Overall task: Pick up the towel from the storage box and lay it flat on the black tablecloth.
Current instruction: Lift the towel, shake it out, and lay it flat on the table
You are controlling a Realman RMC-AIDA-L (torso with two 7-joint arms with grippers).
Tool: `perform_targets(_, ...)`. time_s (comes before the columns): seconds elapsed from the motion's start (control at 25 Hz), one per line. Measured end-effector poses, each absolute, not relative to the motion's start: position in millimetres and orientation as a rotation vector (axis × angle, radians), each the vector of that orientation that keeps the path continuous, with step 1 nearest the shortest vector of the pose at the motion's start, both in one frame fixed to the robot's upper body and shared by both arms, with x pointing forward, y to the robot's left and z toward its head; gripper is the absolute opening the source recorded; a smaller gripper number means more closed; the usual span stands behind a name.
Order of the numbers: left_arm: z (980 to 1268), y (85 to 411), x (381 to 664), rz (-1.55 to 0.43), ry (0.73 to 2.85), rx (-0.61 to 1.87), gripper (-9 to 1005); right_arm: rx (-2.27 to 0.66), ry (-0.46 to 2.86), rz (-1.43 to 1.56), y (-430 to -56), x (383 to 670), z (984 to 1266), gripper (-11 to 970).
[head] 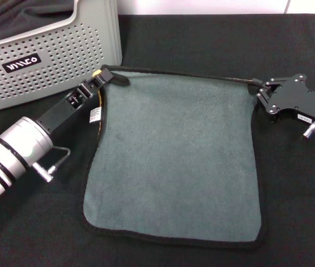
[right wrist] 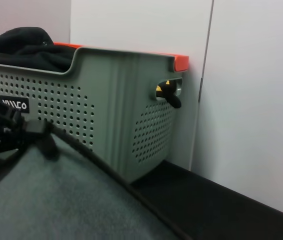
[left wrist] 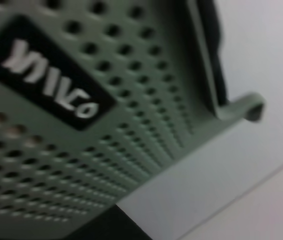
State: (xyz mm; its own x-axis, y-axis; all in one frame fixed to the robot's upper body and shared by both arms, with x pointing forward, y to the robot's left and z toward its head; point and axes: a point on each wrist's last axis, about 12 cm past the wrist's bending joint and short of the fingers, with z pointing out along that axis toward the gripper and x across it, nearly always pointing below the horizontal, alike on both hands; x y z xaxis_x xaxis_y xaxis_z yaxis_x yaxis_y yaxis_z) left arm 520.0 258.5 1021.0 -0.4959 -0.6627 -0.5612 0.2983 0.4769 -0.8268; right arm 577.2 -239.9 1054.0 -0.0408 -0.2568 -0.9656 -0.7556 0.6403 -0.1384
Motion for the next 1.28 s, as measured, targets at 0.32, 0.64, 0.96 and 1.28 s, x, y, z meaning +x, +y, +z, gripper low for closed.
perform_targets(0.32,1021.2,260.2,521.7,-1.225,1.707,-0.391,170,-0.846,1.624,0.475,-239.8,581.4,1053.7,11)
perform_targets(0.64,1010.8,257.7,524.2,-1.184,1.775,-0.467,177,-0.833,1.662,0.461,-238.4,586.4,1050.6,11)
perform_targets(0.96,1012.4,257.0,524.5,-1.208,1.766,-0.475,183,-0.781,1.563,0.433,-245.3,581.9,1057.2,87)
perform_targets(1.28,1020.5,256.6,521.4,-1.261,1.714,-0.413,457,-0.766,1.523,0.415,-250.0,579.1,1060.1,519)
